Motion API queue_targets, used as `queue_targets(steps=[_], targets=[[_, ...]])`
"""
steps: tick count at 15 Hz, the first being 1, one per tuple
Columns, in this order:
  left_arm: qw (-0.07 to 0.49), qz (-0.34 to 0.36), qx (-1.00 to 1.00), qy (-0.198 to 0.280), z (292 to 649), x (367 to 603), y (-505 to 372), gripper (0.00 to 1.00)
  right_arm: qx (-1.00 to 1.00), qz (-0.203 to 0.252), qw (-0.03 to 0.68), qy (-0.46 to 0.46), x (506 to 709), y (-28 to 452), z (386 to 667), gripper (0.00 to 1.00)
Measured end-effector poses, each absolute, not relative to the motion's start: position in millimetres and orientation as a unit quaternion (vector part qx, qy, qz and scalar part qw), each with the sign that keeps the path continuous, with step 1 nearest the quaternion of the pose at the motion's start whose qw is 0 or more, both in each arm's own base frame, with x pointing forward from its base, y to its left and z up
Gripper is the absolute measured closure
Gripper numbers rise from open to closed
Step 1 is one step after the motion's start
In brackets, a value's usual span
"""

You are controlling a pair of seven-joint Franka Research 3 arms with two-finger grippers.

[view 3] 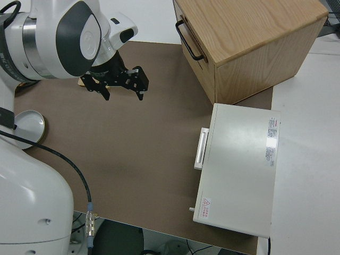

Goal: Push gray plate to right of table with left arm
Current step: 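Push the gray plate with the left gripper away from the basket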

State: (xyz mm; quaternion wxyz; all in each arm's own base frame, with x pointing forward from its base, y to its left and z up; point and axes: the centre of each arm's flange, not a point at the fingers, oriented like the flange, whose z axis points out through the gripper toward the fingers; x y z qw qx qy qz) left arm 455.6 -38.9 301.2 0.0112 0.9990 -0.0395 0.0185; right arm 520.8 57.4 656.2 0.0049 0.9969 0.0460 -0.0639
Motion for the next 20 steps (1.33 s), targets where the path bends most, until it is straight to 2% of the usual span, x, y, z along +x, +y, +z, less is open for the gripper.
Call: queue_targets(steps=[6,20], targets=[[0.012,0.02,1.0,-0.017,303.1,454.7,-53.9,0.99,0.997,-0.064,0.005,0.046,520.8,57.4,656.2,0.01],[0.044,0.037,0.996,0.062,299.7,435.5,-221.5,0.99,0.997,-0.064,0.005,0.046,520.8,57.4,656.2,0.01]])
